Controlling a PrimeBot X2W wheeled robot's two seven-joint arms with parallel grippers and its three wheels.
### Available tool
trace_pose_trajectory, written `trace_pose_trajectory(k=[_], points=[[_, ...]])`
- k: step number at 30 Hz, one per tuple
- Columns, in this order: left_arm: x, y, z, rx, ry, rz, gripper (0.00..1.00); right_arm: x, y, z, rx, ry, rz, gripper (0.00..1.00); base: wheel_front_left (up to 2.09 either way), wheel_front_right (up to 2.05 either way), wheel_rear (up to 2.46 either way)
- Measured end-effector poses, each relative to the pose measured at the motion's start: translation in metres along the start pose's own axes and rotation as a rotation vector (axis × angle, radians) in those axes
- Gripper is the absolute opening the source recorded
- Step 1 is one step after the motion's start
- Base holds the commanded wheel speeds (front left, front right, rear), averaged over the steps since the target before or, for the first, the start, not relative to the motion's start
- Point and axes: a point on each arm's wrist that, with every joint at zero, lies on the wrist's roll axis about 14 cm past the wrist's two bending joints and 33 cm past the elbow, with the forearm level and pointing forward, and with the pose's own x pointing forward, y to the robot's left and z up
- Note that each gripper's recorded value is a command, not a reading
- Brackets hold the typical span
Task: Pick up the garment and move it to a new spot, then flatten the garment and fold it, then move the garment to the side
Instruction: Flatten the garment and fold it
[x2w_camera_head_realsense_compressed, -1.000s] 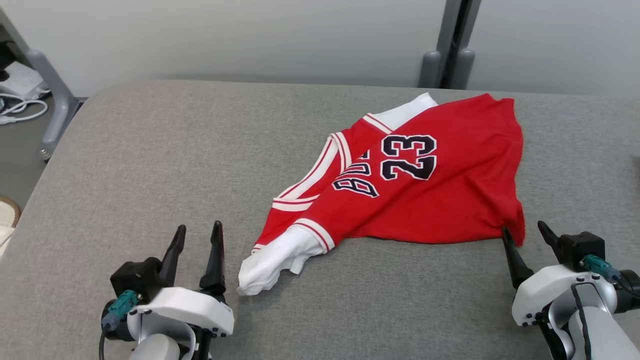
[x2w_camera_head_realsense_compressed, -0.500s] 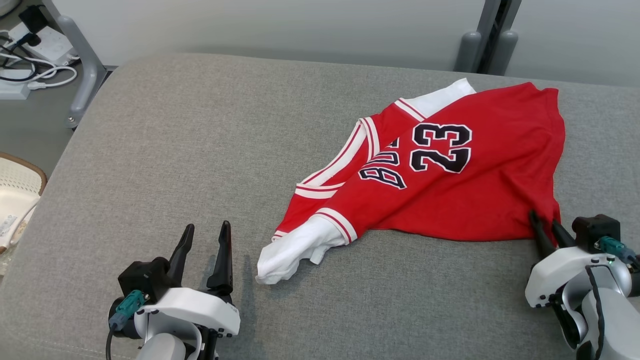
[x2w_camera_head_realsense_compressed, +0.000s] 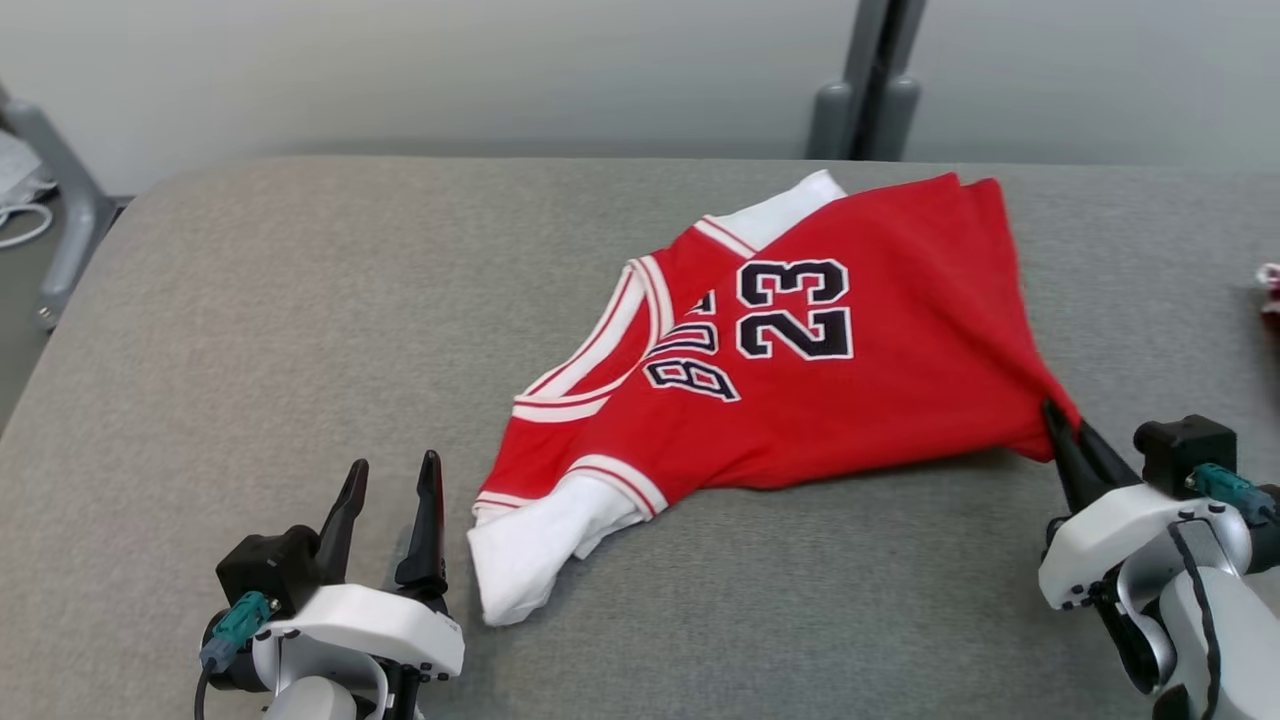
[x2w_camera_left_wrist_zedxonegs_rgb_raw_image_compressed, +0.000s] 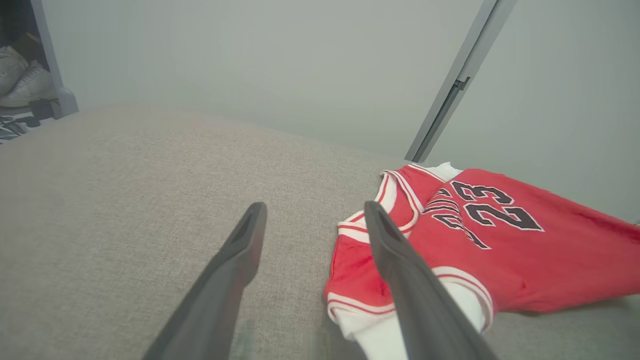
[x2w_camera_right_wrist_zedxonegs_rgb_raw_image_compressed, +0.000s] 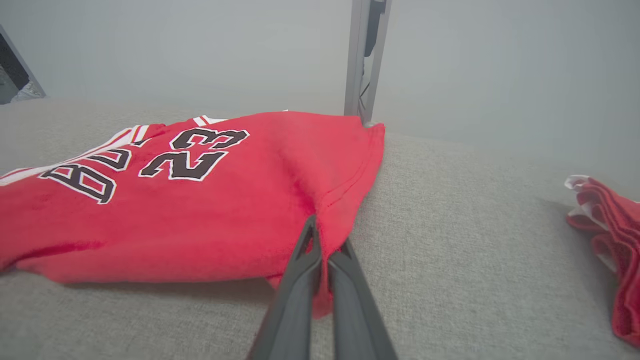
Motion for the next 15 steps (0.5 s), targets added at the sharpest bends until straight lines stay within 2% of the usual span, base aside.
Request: trace_pose_trajectory(k=[9,13,15], points=[[0.006,-0.036,-0.003,-0.005,0.008,-0.106,1.0,-0.05,-0.034,0.02,0.016,0.062,-0.02,0.0,0.0,0.0,0.0],[0.003,-0.042,-0.003,-0.016,0.009,-0.122,1.0,-0.062,-0.039,0.026,0.051,0.114,-0.007,0.0,0.0,0.0,0.0],[0.001,-0.04,-0.005,-0.017,0.013,-0.118,1.0,-0.062,-0.043,0.028,0.021,0.146,-0.001,0.0,0.0,0.0,0.0]])
